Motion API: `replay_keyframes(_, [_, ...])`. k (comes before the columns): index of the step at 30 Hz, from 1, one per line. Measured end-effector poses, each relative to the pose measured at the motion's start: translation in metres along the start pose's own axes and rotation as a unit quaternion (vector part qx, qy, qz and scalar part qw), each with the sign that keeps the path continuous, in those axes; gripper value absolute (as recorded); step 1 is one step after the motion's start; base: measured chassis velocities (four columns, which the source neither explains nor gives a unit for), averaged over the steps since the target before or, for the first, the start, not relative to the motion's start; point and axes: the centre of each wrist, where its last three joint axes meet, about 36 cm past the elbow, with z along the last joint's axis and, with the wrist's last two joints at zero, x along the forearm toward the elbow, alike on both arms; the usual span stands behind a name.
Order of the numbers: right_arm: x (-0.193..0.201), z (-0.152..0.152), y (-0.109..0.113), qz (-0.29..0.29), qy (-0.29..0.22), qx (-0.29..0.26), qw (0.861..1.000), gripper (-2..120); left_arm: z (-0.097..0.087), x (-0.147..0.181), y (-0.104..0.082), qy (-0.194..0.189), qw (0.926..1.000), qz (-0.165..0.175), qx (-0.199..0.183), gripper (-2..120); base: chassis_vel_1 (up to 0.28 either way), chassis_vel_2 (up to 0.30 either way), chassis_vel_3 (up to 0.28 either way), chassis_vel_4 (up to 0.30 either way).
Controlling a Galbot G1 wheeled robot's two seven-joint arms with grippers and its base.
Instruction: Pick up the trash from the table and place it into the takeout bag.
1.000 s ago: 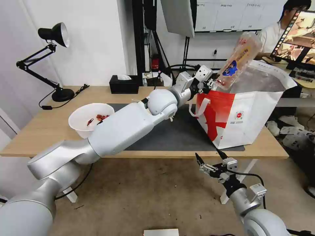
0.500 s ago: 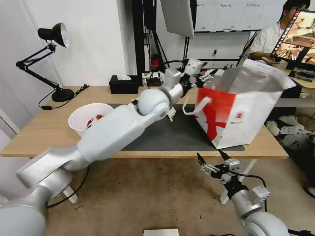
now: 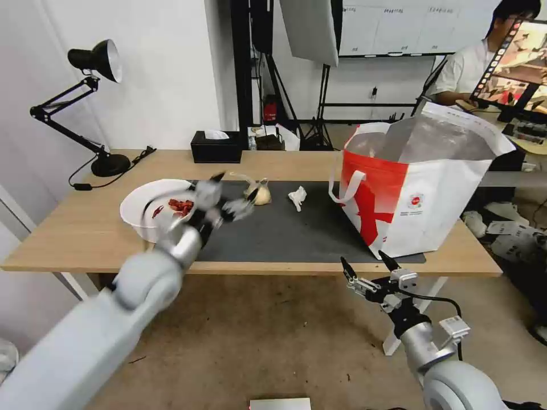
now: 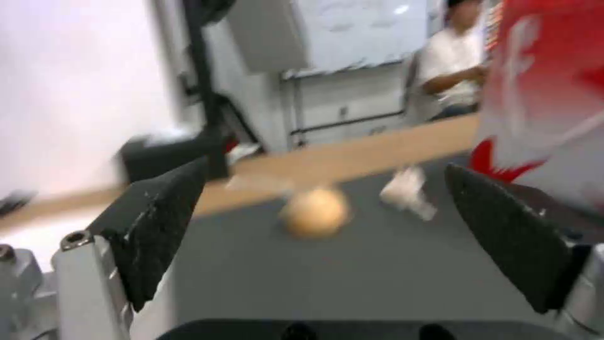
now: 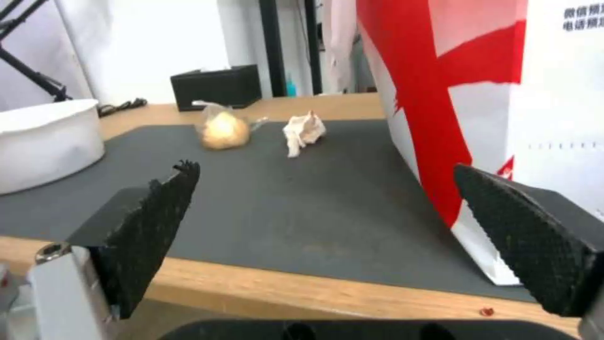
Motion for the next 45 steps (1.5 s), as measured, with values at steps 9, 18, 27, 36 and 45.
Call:
replay_keyframes(9, [0.003,0.006,0.002,0.004,-0.018,-0.010,1.000,100,0.039,0.083,-0.013,0.051,0.9886,-0.142,-0.005,100,0.000,0.000,0.000,0.000])
replay_keyframes(18, [0.009,0.023,0.002,0.012,-0.010,0.004,1.000,100,0.053,0.099,-0.017,0.078,0.9799,-0.182,-0.020,100,0.000,0.000,0.000,0.000])
replay_keyframes(27, [0.012,0.030,0.001,0.017,-0.002,0.007,1.000,100,0.056,0.099,-0.019,0.081,0.9802,-0.180,-0.020,100,0.000,0.000,0.000,0.000])
replay_keyframes(36, [-0.036,0.024,0.004,-0.061,-0.006,0.004,0.998,100,0.056,0.100,-0.017,0.082,0.9802,-0.179,-0.023,100,0.000,0.000,0.000,0.000])
replay_keyframes(45, [-0.153,0.013,0.012,-0.140,-0.016,0.036,0.989,100,0.053,0.105,-0.018,0.084,0.9790,-0.184,-0.027,100,0.000,0.000,0.000,0.000])
